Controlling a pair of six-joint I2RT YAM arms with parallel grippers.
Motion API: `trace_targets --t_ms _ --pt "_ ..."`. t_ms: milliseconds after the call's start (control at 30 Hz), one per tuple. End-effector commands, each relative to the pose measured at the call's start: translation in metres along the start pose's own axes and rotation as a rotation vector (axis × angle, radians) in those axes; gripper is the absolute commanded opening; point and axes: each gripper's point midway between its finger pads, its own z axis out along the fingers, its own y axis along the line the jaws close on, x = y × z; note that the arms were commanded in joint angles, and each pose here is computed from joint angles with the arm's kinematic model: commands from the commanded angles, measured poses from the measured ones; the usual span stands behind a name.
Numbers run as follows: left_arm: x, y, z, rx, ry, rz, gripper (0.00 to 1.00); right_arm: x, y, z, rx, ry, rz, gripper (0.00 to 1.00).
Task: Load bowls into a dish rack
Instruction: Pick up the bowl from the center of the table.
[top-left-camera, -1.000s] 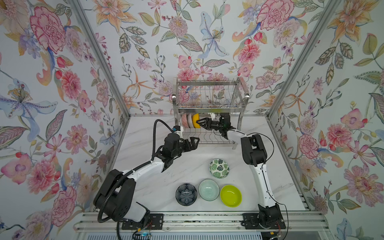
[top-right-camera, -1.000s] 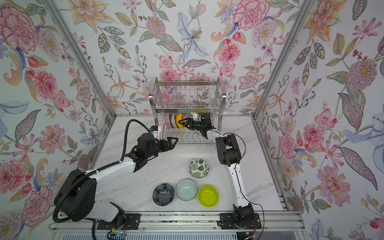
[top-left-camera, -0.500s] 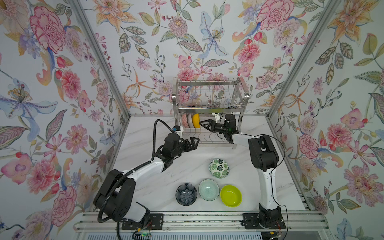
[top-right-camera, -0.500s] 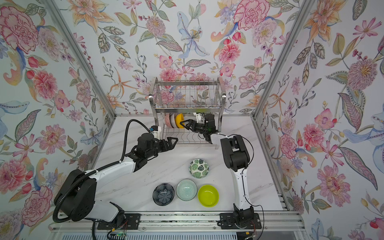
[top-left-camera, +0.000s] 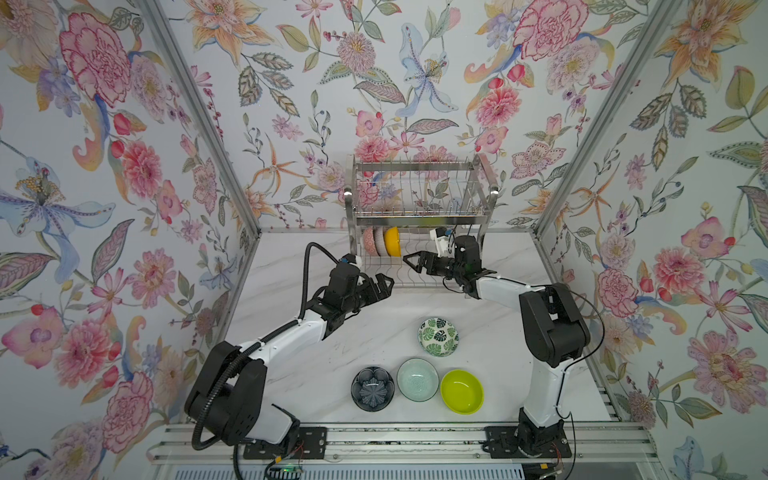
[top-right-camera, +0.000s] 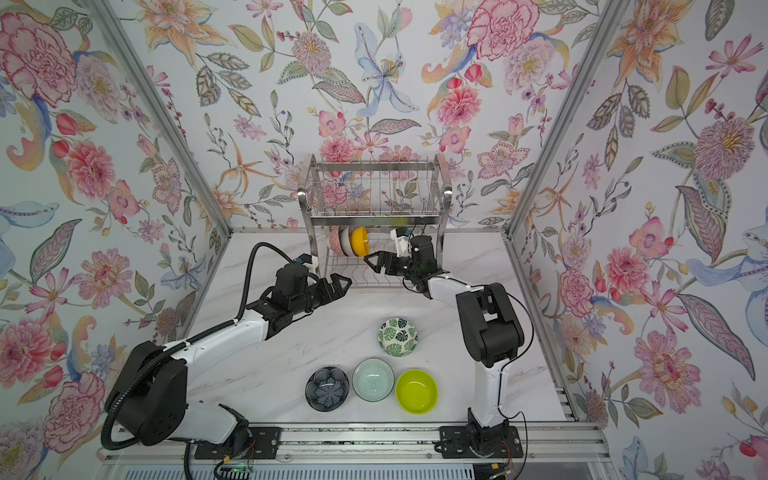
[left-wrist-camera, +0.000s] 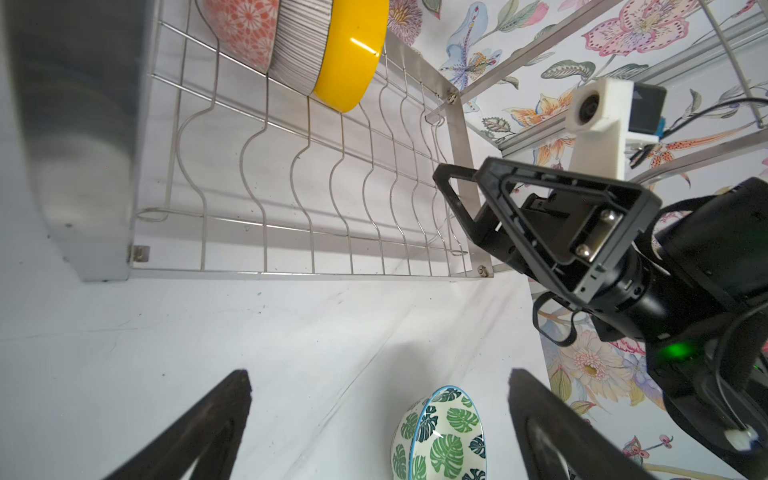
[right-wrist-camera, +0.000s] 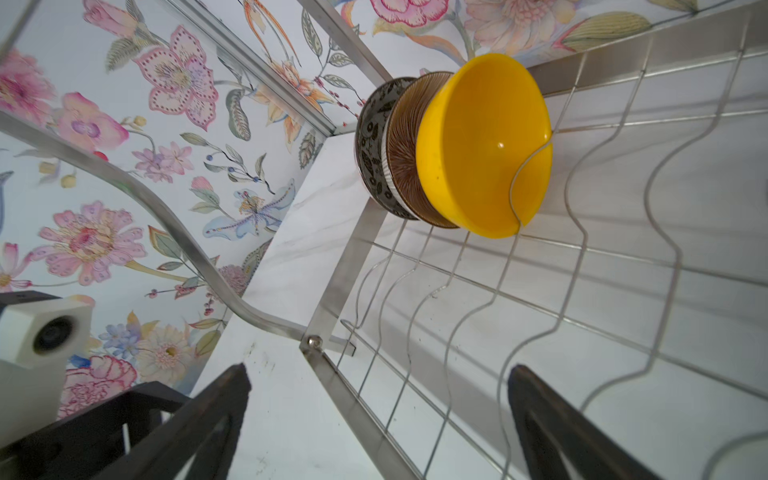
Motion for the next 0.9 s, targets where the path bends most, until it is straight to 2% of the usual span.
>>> trace_targets --t_ms 0,200,467,700,867 --pt "-0.01 0.001 -0.019 -0.031 -0.034 -0.024 0.99 0.021 -0.007 -0.014 0.164 0.052 -0.078 0.98" --pt "-0.008 -0.003 -0.03 0.038 -0.086 0.001 0.99 0.052 -0.019 -0.051 0.388 0.122 -0.107 0.98" --pt "0.014 -0.017 -0.019 0.143 -0.086 0.015 0.99 0.094 -0.019 -0.111 0.566 0.182 -0.103 0.98" --pt "0.04 -0.031 -0.005 0.178 -0.038 0.029 0.99 0.138 -0.025 -0.156 0.663 0.275 -0.059 0.84" --pt "0.055 -0.032 0.005 0.18 -0.013 0.025 0.99 0.165 -0.031 -0.166 0.658 0.297 0.021 0.76"
